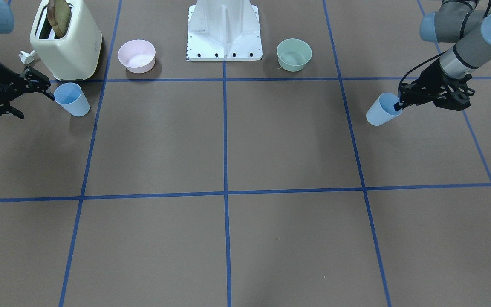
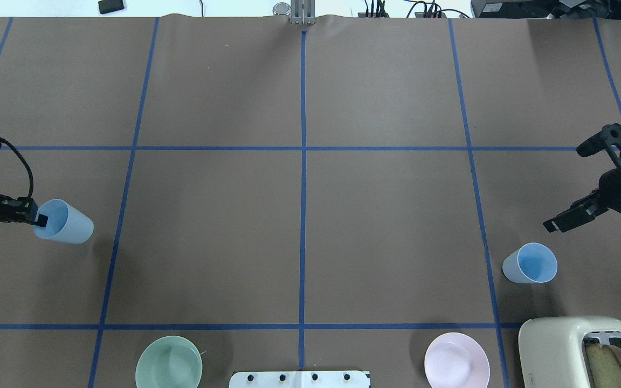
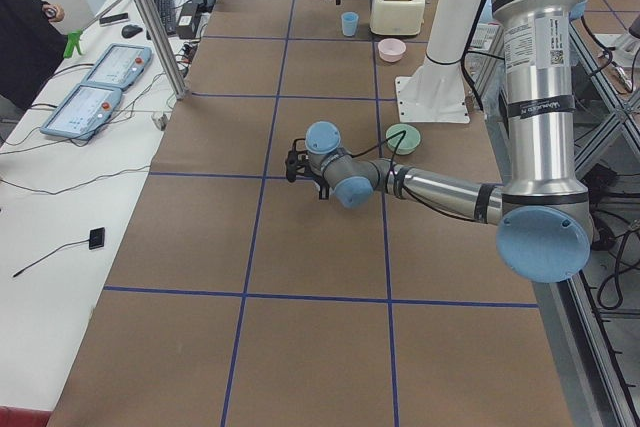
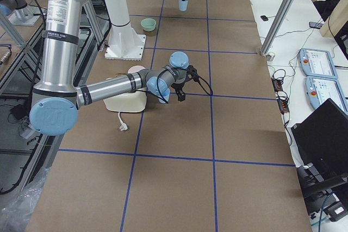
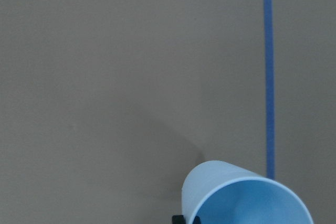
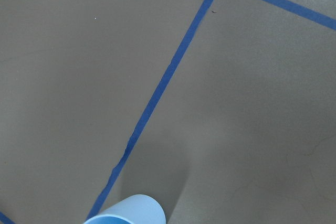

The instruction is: Stack blue cups with both arms

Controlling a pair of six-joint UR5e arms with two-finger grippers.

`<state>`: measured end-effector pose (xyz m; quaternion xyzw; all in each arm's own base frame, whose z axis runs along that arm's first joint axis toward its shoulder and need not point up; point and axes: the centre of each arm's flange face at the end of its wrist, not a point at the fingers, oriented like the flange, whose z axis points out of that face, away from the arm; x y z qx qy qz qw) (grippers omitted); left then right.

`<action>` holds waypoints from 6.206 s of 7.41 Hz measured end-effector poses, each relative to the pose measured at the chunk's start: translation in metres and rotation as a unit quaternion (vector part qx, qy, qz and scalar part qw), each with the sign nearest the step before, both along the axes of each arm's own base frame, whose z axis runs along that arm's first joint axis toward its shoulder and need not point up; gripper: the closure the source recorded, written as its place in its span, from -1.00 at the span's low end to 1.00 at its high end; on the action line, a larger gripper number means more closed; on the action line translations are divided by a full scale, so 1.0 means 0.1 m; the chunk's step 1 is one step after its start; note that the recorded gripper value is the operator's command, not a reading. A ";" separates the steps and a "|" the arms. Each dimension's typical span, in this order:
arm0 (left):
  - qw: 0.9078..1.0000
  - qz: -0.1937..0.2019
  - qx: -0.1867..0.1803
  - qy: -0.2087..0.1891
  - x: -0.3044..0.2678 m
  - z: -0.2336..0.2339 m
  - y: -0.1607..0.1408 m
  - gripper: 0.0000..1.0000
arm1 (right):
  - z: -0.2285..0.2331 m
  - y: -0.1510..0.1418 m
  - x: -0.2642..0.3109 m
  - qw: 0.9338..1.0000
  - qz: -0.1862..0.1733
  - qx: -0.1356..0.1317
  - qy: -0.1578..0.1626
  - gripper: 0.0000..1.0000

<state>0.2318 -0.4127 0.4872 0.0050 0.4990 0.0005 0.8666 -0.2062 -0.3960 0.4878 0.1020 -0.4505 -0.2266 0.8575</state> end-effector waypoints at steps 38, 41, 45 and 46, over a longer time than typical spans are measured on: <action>0.996 -0.077 -0.041 -0.005 2.73 -3.17 -0.58 -0.31 | -0.48 -0.05 -0.43 0.999 -0.038 -0.009 0.007 1.00; 0.999 -0.047 -0.001 -0.012 1.90 -2.61 -0.75 -0.36 | -1.46 -0.61 -0.72 0.999 -0.024 -0.031 0.023 1.00; 0.998 -0.006 0.050 -0.046 0.76 -1.57 -0.90 -0.61 | -2.62 -0.77 -1.33 0.998 0.006 -0.053 0.040 1.00; 0.996 0.004 0.063 -0.057 0.45 -1.27 -0.93 -0.65 | -2.86 -0.76 -1.56 0.997 0.015 -0.063 0.037 1.00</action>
